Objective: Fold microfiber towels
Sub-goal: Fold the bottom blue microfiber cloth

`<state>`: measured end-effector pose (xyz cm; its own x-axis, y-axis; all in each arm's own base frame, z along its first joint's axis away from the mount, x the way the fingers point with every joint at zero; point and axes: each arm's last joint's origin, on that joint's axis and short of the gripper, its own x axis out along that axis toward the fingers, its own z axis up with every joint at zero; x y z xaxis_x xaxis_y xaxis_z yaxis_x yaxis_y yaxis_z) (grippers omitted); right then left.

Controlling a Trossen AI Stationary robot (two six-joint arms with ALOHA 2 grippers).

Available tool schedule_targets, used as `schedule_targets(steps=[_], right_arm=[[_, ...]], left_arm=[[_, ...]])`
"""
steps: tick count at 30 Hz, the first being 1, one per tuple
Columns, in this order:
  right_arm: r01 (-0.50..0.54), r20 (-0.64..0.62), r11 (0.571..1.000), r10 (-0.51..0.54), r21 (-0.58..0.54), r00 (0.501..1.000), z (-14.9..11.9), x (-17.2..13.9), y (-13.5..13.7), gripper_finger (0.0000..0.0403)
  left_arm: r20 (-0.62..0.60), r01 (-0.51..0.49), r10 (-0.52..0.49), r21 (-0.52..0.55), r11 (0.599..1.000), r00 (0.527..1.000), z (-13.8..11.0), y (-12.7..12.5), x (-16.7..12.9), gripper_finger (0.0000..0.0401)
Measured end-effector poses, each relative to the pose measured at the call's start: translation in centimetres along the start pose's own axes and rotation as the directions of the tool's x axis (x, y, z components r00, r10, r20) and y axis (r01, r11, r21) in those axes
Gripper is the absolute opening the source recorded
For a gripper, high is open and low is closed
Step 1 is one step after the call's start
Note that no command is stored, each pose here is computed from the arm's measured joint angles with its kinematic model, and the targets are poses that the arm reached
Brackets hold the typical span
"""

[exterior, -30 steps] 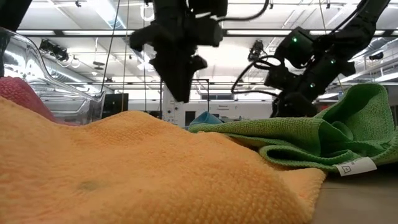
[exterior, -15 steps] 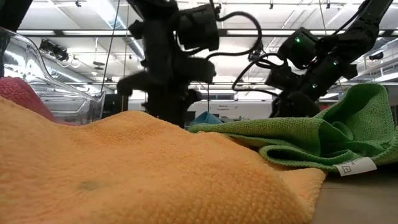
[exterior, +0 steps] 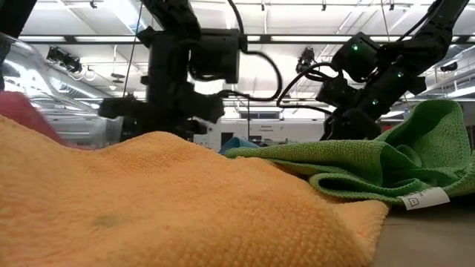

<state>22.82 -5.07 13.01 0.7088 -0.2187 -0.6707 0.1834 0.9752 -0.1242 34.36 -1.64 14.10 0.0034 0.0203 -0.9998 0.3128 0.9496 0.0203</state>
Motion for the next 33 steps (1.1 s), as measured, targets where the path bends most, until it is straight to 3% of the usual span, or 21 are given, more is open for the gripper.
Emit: schedule_targets(steps=[4, 11, 17, 23, 28, 33], right_arm=[[0.0, -0.003, 1.0, 0.0, -0.008, 1.0, 0.0, 0.0, 0.0, 0.0237], [0.008, -0.011, 1.0, -0.008, -0.003, 1.0, -0.1, 0.0, -0.3, 0.0237], [0.007, -0.012, 1.0, -0.007, -0.003, 1.0, -0.1, 0.0, -0.3, 0.0237], [0.007, -0.016, 1.0, -0.007, -0.001, 1.0, -0.2, 0.0, -0.3, 0.0237], [0.007, -0.016, 1.0, -0.007, -0.001, 1.0, -0.2, 0.0, -0.3, 0.0237], [0.006, -0.016, 1.0, -0.006, -0.002, 1.0, -0.2, 0.0, -0.2, 0.0237]], left_arm=[[-0.133, 0.036, -0.036, -0.005, 0.999, 0.99, -1.0, 0.0, -0.9, 0.0024], [-0.103, 0.024, -0.026, -0.021, 1.0, 0.994, -0.3, 1.0, -2.4, 0.0009], [-0.098, 0.024, -0.025, -0.013, 1.0, 0.995, 0.3, 1.1, -4.0, 0.0021], [-0.202, 0.052, -0.057, -0.029, 0.998, 0.978, -0.8, 1.0, -4.2, 0.0025], [-0.222, 0.058, -0.067, -0.044, 0.997, 0.973, -1.2, 1.5, -4.2, 0.0008], [-0.245, 0.045, -0.041, 0.013, 0.999, 0.969, -1.3, 1.5, -4.2, 0.0006]])
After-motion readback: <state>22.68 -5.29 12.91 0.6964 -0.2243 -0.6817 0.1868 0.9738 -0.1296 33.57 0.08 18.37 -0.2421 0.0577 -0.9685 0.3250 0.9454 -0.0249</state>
